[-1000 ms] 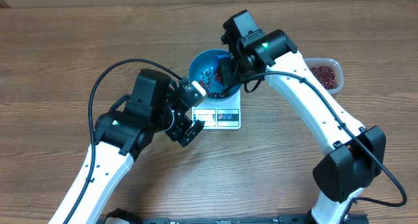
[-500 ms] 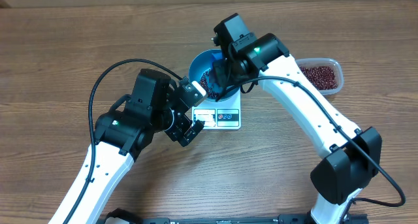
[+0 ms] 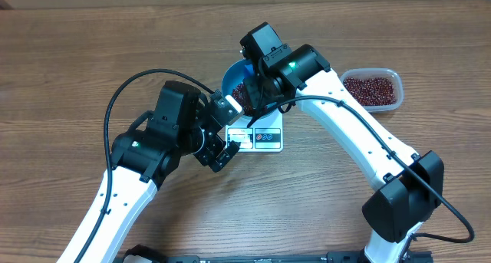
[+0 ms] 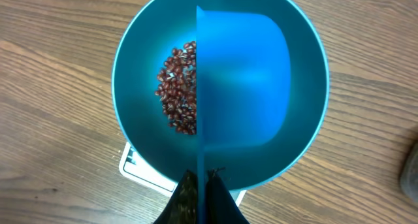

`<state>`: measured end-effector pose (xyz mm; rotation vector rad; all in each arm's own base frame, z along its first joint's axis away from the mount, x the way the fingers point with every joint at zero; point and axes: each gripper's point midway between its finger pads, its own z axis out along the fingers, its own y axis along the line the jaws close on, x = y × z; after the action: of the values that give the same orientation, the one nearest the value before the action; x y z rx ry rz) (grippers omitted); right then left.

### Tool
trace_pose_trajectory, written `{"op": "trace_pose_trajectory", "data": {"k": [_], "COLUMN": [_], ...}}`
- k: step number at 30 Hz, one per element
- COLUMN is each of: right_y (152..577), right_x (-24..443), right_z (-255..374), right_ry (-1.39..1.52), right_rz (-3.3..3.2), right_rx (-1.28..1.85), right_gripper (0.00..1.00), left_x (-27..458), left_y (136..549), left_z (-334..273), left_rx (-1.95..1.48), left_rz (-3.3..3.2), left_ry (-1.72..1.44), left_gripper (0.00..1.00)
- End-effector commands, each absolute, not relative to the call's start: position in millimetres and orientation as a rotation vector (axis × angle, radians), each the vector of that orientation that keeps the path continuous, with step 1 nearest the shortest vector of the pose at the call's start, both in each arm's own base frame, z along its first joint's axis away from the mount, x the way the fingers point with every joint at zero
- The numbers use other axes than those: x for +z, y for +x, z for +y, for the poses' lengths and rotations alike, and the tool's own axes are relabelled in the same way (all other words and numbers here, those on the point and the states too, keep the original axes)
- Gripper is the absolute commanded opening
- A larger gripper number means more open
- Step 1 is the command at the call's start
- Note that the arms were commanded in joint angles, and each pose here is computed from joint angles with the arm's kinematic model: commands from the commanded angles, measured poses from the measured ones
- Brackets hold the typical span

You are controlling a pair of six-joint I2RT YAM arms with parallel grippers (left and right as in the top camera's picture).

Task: Scoop item into bowl and weigh 150g on scale
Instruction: 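Tip the blue scoop to pour red beans into the teal bowl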

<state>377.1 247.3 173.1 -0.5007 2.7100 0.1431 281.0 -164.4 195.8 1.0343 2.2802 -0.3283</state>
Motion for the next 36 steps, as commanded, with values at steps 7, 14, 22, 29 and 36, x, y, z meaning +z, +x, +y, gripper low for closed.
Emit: {"op": "trace_pose_trajectory", "data": {"k": [7,14,22,29,36], "right_y": [386.9,386.5,385.5,381.1,379.4], "right_x": [201.3,199.8,200.2,203.1,203.2], "right_z": [238.6,229.4,229.9,236.9,239.4], "right_ry": [-0.468,-0.484,-0.505,-0.558,-0.566], "right_rz": [2.625,2.628,2.618,2.574,2.571], "right_rx": [0.089,0.017,-0.012,-0.098,-0.099], "right_gripper": [0.04,0.04,0.04,0.04,0.04], "left_x": [198.2,198.2,198.2,198.2,198.2], "left_y": [283.1,283.1,283.1,283.1,283.1], "left_z": [-163.0,-163.0,-163.0,-163.0,-163.0], "left_rx": [-0.326,-0.326,-0.326,-0.326,-0.326], "left_rz": [2.280,2.280,2.280,2.280,2.280], "left_ry": [1.018,1.018,1.018,1.018,1.018], "left_gripper": [0.99,0.99,0.99,0.99,1.00]}}
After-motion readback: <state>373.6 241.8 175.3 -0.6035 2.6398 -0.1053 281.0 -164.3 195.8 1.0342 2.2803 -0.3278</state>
